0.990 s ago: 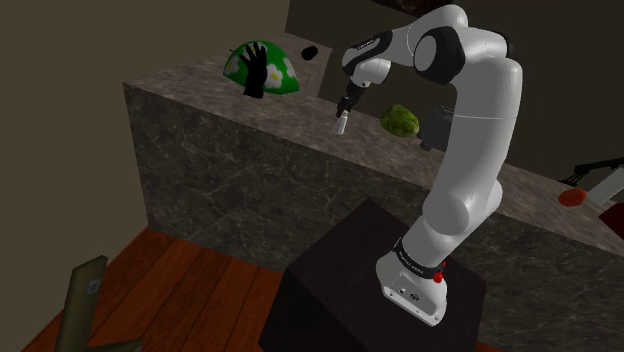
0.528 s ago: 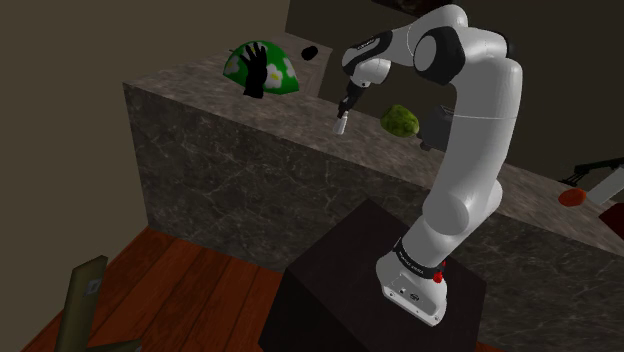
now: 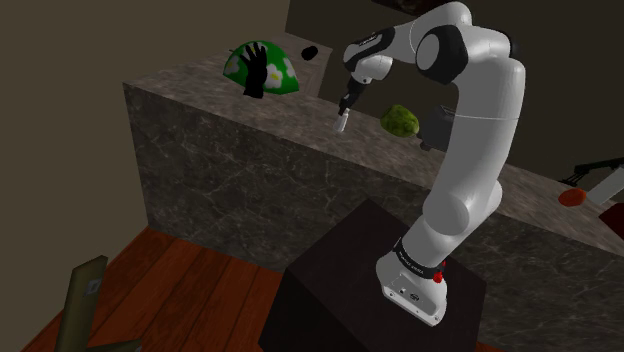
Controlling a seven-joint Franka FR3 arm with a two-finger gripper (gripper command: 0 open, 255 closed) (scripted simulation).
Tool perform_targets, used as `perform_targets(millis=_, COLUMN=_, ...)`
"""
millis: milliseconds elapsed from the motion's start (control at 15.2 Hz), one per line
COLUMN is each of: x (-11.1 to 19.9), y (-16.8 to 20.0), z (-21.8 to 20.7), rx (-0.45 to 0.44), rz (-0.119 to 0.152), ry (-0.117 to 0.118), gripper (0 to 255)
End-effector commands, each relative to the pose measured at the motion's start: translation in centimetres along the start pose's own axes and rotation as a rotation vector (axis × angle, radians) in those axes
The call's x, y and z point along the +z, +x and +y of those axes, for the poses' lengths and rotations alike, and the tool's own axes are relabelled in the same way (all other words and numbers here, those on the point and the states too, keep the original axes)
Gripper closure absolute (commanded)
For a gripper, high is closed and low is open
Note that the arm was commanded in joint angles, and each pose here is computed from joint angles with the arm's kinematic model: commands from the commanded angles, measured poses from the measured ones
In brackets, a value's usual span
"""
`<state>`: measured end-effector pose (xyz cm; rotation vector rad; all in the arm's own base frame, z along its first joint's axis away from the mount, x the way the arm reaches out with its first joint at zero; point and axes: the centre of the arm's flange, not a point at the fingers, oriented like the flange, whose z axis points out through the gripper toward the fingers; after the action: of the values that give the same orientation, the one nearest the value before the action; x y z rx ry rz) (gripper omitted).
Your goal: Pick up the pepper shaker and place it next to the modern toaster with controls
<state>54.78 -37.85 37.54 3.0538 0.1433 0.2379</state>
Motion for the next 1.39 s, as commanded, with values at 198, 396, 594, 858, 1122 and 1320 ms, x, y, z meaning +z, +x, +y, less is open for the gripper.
perform_targets(millis=198, x=-2.7, y=0.4, z=0.3, rx=0.0, rz=0.0, ry=0.0, gripper=255)
perform_targets(millis=396, x=-4.3, y=0.6, z=0.4, rx=0.0, rz=0.0, ry=0.0, gripper=255)
perform_targets(millis=594, x=-5.8, y=0.8, z=0.6, rx=0.0, rz=0.0, ry=0.0, gripper=255)
perform_targets(millis=858, x=-7.9, y=1.2, z=0.7, rx=0.0, rz=0.0, ry=0.0, gripper=255)
perform_targets(millis=1122, x=-10.0, y=1.5, z=0.9, rx=0.0, rz=0.0, ry=0.0, gripper=255)
perform_targets(millis=1320, x=-11.5, y=1.7, z=1.0, rx=0.0, rz=0.0, ry=0.0, gripper=255)
